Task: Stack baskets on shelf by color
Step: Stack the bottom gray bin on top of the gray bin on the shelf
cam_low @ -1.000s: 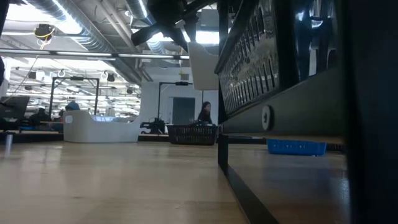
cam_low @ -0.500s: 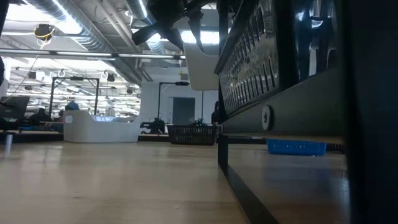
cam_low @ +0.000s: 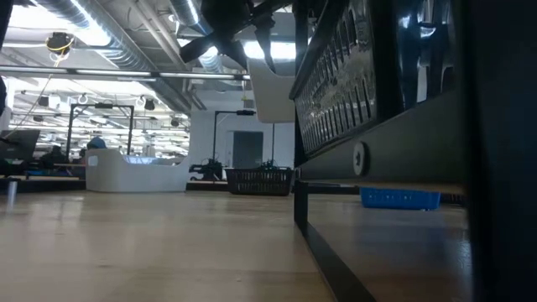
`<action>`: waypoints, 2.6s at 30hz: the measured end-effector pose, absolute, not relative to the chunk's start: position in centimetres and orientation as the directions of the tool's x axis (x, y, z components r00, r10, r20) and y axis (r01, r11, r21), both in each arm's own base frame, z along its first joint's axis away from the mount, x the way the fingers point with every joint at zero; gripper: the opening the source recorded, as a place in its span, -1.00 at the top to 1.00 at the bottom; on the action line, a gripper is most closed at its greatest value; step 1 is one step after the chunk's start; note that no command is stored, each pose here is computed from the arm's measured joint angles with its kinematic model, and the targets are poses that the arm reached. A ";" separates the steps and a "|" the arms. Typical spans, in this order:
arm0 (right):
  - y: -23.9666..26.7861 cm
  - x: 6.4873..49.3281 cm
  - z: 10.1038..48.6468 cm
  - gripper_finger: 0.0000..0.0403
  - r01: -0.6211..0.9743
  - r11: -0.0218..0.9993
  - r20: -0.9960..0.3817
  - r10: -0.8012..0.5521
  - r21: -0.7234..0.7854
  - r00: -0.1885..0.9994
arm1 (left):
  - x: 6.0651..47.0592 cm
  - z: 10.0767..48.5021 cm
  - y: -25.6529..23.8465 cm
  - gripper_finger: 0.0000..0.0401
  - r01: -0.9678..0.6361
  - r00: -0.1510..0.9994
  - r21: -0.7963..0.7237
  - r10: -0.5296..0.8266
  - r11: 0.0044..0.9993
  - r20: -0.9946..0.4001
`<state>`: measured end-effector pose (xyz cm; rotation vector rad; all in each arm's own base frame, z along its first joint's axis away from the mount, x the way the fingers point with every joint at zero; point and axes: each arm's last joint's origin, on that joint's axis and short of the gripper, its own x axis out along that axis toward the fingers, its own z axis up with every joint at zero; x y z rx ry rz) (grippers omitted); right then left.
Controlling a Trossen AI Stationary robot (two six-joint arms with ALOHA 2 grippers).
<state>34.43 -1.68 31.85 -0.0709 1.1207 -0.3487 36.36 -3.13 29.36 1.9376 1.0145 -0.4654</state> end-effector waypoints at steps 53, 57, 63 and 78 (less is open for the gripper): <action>1.5 23.9 43.9 1.00 0.736 0.674 -0.816 -0.391 0.061 0.425 | 28.8 42.0 -5.1 0.59 0.591 0.685 0.734 0.273 0.334 -0.676; 2.4 21.1 45.1 1.00 0.741 0.647 -0.796 -0.345 0.183 0.498 | 28.4 42.4 -5.1 0.59 0.582 0.692 0.741 0.273 0.335 -0.668; 3.3 17.2 45.0 1.00 0.730 0.613 -0.795 -0.261 0.302 0.548 | 28.2 42.4 -5.0 0.59 0.585 0.690 0.739 0.272 0.335 -0.670; 2.8 8.1 41.2 1.00 0.772 0.356 -0.832 0.031 0.527 0.553 | 28.3 42.5 -5.1 0.59 0.573 0.696 0.742 0.271 0.348 -0.665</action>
